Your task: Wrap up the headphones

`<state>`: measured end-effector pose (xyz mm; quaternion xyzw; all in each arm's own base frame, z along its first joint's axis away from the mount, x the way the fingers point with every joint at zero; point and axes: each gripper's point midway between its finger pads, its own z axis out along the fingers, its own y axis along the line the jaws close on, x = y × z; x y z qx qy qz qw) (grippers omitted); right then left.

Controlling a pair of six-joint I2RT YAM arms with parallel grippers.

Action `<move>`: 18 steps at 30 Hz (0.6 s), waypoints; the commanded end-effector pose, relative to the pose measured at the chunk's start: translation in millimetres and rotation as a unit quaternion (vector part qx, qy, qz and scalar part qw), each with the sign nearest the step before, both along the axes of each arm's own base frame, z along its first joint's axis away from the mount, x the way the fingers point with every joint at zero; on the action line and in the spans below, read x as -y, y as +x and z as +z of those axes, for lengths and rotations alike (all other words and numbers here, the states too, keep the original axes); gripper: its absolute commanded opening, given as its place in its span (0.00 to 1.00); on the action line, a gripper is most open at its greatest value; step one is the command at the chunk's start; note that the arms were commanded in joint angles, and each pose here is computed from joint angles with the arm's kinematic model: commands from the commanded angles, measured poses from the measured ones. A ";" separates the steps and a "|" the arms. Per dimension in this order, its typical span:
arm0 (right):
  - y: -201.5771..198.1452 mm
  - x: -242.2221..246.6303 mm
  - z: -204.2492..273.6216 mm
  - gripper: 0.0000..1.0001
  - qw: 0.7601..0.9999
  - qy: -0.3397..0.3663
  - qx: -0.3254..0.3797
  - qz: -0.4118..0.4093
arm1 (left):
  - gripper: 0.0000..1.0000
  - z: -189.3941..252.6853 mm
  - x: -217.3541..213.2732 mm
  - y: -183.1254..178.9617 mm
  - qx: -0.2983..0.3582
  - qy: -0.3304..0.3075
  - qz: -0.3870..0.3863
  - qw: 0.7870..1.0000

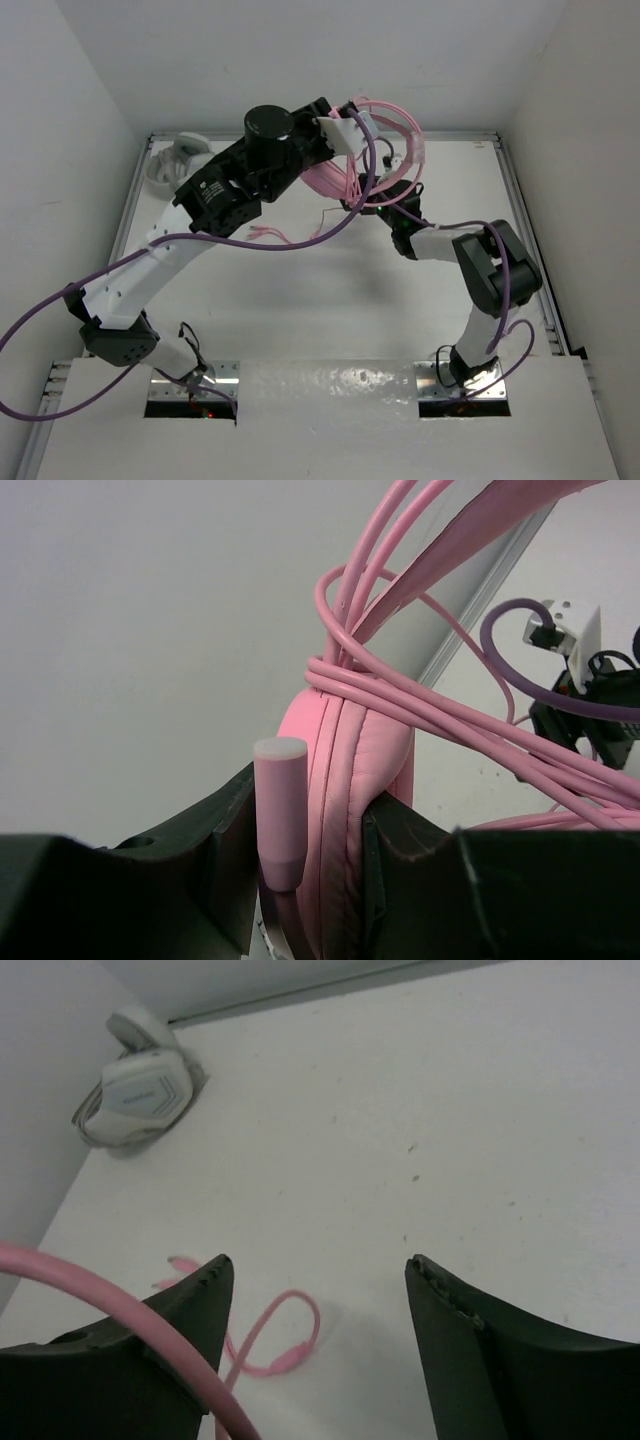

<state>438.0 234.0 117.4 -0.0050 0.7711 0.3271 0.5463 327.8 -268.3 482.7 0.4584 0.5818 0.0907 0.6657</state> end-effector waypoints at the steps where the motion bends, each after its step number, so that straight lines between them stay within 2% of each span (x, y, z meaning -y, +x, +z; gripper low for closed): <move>1: 34.4 3.8 34.8 0.65 0.996 0.057 0.040 -0.062 | 0.00 64.2 -12.2 -8.7 0.063 -0.090 0.000 0.994; 2: 42.4 0.2 36.6 0.61 0.995 0.064 0.049 -0.062 | 0.00 65.1 -12.6 -8.8 0.063 -0.092 0.001 0.994; 3: 46.0 -2.4 36.6 0.43 0.995 0.069 0.051 -0.060 | 0.00 66.2 -13.2 -9.4 0.064 -0.095 0.001 0.993; 6: 51.0 -13.8 40.7 0.03 0.993 0.086 0.066 -0.041 | 0.00 68.4 -14.1 -8.3 0.065 -0.102 0.006 0.993; 9: 39.5 -19.3 21.5 0.00 0.996 0.080 0.041 -0.029 | 0.00 78.9 -23.5 1.3 0.072 -0.125 0.033 0.989; 10: 25.9 -22.3 3.5 0.00 0.997 0.070 0.015 -0.016 | 0.00 96.3 -33.5 1.5 0.081 -0.149 0.043 0.985; 12: -3.5 -23.8 -19.4 0.00 0.999 0.052 -0.011 0.011 | 0.00 95.3 -43.2 25.0 0.074 -0.144 0.073 0.984; 13: -18.4 -29.8 -25.3 0.00 0.999 0.046 -0.016 0.025 | 0.00 120.3 -56.0 23.4 0.092 -0.171 0.081 0.978; 14: -29.0 -30.9 -29.2 0.00 0.999 0.039 -0.021 0.031 | 0.00 116.5 -58.9 39.2 0.091 -0.167 0.097 0.977; 18: -68.6 -46.7 -48.9 0.00 0.995 -0.015 -0.049 0.080 | 0.00 136.8 -58.6 44.1 0.116 -0.200 0.092 0.968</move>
